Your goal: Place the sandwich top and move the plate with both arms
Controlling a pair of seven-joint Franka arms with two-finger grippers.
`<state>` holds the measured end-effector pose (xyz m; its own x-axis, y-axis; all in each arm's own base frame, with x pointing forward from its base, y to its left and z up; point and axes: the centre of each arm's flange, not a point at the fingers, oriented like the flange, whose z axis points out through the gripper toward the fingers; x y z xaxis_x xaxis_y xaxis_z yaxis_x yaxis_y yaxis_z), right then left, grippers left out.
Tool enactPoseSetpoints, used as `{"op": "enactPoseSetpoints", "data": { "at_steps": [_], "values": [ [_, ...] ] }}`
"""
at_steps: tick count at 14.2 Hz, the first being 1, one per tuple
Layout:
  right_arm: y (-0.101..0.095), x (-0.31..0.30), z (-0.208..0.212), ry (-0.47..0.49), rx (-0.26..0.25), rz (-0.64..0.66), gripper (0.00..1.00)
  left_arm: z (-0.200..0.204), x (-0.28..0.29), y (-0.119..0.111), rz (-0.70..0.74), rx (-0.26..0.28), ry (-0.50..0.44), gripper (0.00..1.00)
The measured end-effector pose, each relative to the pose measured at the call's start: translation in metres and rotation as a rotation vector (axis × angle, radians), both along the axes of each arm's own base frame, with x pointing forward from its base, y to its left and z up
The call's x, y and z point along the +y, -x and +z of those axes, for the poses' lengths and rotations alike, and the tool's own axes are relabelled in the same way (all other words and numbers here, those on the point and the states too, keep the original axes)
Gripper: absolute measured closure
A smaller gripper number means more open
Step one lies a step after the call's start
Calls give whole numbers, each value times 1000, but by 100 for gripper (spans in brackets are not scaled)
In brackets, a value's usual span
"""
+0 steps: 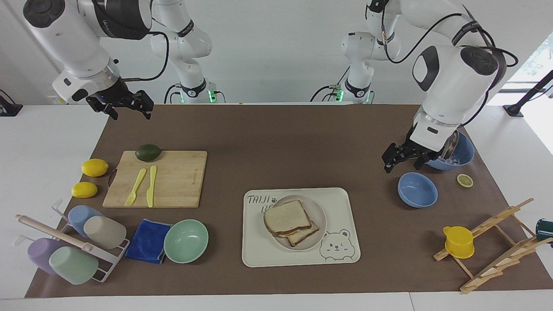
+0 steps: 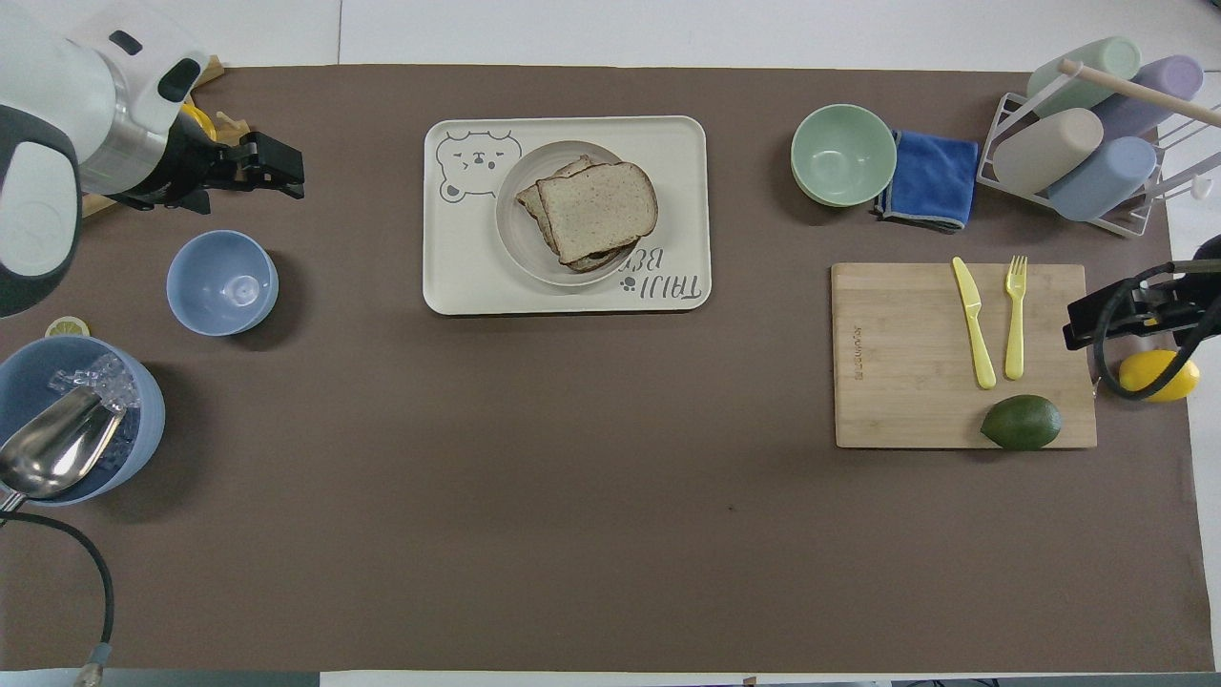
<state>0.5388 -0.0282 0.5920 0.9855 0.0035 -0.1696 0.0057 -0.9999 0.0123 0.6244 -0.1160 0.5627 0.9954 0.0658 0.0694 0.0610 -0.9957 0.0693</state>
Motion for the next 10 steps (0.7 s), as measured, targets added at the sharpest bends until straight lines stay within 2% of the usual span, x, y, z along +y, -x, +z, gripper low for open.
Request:
{"op": "enactPoseSetpoints", "data": {
  "at_steps": [5, 10],
  "values": [
    [0, 1, 0, 0, 0, 2, 0, 49, 14, 49, -14, 89, -23, 0],
    [0, 1, 0, 0, -1, 3, 0, 51, 31, 80, -105, 121, -62, 0]
  ]
}}
